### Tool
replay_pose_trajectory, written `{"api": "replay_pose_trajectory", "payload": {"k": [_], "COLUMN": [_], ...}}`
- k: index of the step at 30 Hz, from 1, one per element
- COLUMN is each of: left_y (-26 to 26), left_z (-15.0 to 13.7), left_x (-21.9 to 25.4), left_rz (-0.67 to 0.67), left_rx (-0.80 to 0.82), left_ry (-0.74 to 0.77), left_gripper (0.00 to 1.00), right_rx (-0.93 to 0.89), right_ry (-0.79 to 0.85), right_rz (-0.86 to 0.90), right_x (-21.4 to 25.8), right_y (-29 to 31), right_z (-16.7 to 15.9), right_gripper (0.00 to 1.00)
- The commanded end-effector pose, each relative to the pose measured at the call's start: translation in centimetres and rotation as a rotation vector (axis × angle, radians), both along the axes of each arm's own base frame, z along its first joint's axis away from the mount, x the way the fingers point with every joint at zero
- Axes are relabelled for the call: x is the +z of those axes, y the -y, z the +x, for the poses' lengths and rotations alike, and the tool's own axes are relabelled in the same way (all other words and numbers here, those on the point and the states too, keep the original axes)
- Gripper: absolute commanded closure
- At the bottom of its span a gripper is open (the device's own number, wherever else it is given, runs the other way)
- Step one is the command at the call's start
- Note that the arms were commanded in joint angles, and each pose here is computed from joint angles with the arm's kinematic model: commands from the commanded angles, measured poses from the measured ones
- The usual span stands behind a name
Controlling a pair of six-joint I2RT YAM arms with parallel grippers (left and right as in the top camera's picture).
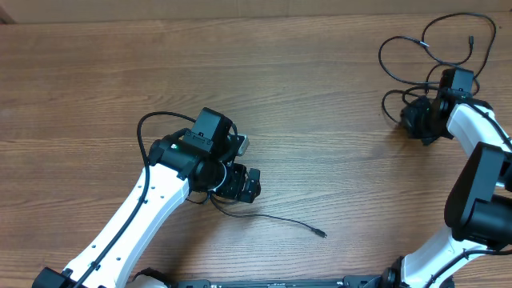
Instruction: Untangle cables
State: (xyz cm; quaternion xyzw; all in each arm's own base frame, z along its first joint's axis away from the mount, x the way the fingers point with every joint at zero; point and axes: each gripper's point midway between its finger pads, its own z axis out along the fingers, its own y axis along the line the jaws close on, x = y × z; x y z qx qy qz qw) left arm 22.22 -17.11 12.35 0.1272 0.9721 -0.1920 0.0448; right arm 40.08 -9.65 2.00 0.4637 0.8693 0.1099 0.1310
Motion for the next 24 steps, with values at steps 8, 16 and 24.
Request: {"api": "replay_pose_trajectory", "payload": {"k": [8,16,24], "left_y": [0.3,0.3,0.3], "left_z": [0.4,0.4,0.4], "left_x": [1.0,1.0,1.0], "left_rz": [-0.014,-0.014,-0.014], "left_rx": [-0.002,-0.002,-0.002], "left_ry": [0.036,0.036,0.036], "left_gripper": [0.01,0.0,0.0], "right_rx": [-0.114,-0.243,-0.457], "right_ry": [-0.09,-0.073,-0.051], "right_rz": [-0.08,-0.186,-0.231], "right_x": [0.2,4.4,9.4], "right_y": [4.9,9.6,12.8], "right_z": [-3.2,-6.1,-10.7], "right_gripper": [0.96,0.96,0.96]}}
